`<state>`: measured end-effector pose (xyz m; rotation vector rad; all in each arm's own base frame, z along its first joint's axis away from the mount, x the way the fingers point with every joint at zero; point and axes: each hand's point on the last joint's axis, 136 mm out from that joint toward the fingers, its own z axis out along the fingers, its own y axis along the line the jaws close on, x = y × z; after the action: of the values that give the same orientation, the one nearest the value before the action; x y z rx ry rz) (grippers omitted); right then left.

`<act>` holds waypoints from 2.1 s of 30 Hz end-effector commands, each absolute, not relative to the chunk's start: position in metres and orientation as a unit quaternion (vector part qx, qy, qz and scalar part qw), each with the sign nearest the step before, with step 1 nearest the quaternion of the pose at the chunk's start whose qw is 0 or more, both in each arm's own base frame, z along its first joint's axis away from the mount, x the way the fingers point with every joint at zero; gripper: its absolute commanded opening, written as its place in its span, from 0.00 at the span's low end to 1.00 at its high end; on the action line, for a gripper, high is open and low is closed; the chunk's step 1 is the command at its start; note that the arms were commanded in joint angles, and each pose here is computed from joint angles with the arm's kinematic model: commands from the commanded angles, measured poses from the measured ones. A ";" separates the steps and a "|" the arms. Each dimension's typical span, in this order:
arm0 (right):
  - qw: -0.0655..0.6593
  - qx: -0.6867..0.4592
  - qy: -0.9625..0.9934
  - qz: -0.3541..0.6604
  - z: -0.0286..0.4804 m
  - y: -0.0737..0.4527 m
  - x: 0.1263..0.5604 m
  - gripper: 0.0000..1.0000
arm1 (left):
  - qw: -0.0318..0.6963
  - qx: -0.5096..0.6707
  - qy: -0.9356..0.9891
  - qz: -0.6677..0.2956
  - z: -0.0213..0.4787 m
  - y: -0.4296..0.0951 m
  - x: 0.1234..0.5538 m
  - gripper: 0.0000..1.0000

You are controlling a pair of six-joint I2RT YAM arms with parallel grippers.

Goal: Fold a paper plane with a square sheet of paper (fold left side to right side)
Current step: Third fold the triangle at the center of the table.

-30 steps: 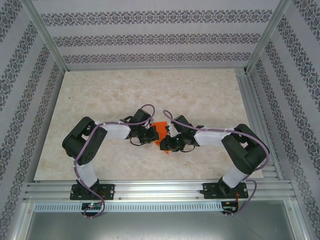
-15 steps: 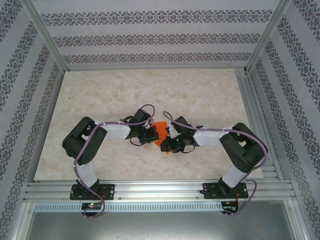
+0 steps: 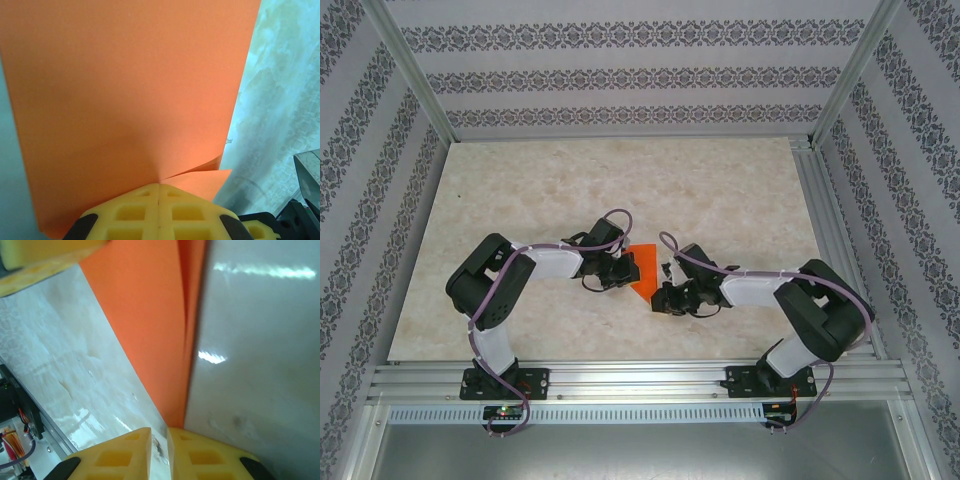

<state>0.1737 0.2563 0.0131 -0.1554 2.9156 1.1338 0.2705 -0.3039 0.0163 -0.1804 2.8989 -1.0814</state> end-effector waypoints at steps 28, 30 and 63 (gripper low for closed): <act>-0.037 0.015 0.965 0.259 -0.014 0.245 0.192 0.08 | 0.013 -0.076 0.957 -0.280 -0.002 -0.279 0.261 0.08; -0.042 0.018 0.969 0.243 -0.020 0.238 0.188 0.08 | 0.028 -0.072 0.953 -0.293 0.013 -0.282 0.265 0.11; -0.049 0.008 0.975 0.215 -0.025 0.233 0.185 0.08 | 0.018 -0.076 0.932 -0.355 0.029 -0.335 0.230 0.04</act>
<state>0.2061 0.2639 0.0098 -0.0070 3.0270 0.9639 0.2232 -0.3250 0.0263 -0.2152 2.9277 -1.0639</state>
